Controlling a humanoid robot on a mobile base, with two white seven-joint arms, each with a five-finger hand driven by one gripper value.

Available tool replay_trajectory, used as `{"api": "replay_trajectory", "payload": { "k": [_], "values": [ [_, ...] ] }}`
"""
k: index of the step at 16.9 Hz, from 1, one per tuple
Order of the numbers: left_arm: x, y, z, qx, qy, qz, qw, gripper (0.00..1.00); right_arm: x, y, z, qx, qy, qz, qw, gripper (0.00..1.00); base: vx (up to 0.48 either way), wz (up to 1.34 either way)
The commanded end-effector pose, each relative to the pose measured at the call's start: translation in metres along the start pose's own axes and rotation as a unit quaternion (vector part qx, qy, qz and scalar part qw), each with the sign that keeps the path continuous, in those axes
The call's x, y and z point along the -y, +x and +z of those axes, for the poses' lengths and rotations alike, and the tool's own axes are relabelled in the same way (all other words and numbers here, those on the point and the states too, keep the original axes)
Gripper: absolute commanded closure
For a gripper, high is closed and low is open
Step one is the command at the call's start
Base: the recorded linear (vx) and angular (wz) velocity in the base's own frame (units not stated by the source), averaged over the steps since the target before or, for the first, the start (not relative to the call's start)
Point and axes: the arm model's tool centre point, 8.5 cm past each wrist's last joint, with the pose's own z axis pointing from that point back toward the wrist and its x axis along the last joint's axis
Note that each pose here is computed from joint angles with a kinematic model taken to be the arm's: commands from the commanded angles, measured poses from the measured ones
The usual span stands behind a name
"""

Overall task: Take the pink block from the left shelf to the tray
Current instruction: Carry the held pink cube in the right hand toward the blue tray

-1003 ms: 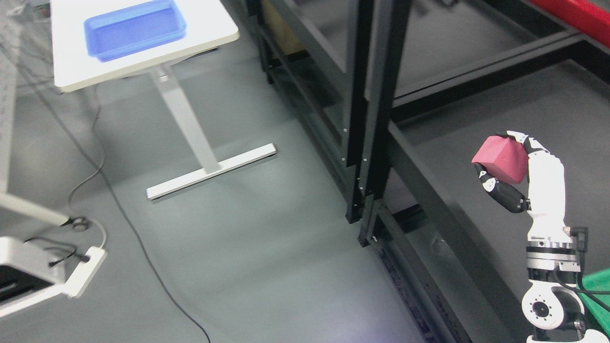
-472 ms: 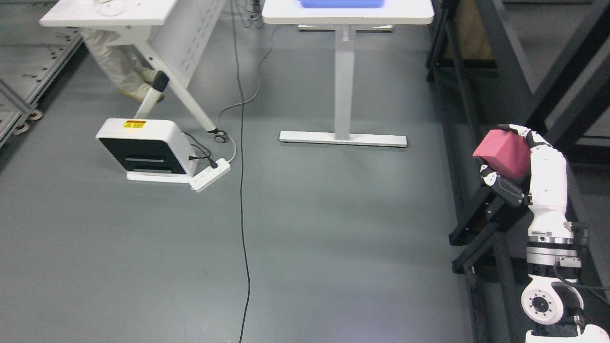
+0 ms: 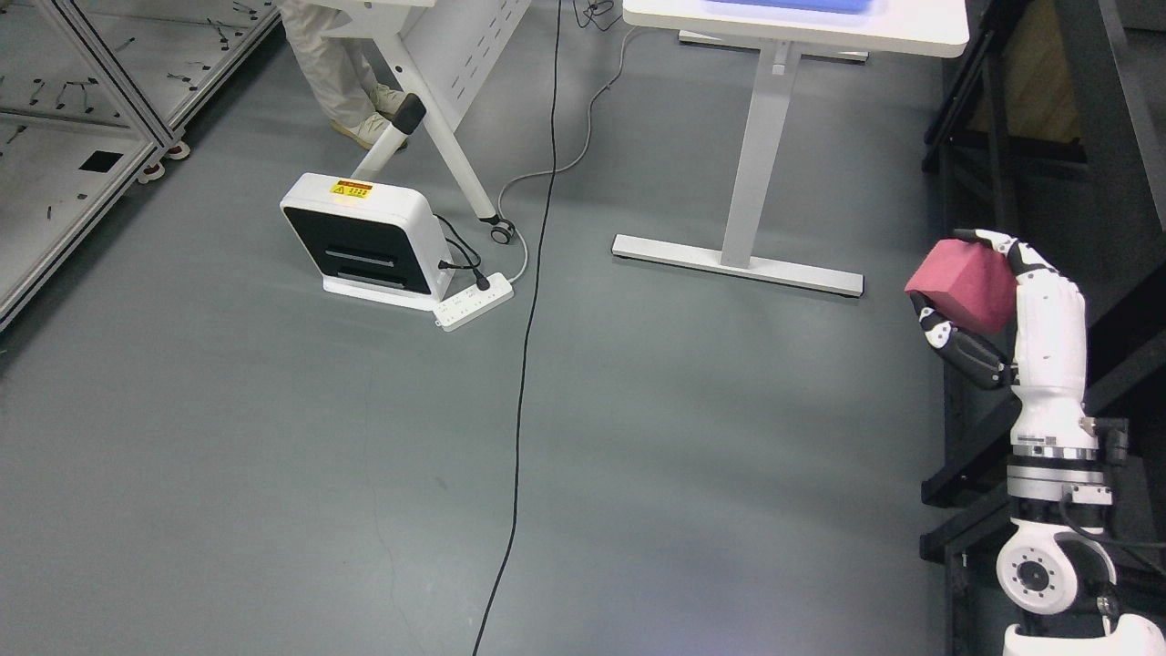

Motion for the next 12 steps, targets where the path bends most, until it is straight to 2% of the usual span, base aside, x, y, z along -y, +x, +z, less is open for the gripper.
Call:
{"api": "replay_trajectory", "payload": {
  "k": [1,7,12],
  "values": [
    [-0.0107,0.0210,-0.0009,0.020,0.008,-0.003,1.000,0.00,-0.0057,-0.0042,0.0119,-0.011,0.012,-0.001,1.000,0.98,0.093,0.08],
    [-0.0107,0.0210,-0.0009,0.020,0.008,-0.003,1.000,0.00,-0.0065,-0.0041,0.0121,-0.011,0.013,-0.002,1.000,0.98,0.148,0.23],
    [-0.0107,0.0210,-0.0009,0.020,0.008,-0.003,1.000,0.00,-0.0069,-0.0052,0.0120,-0.012,0.015,-0.001,1.000,0.98,0.270,0.16]
  ]
}}
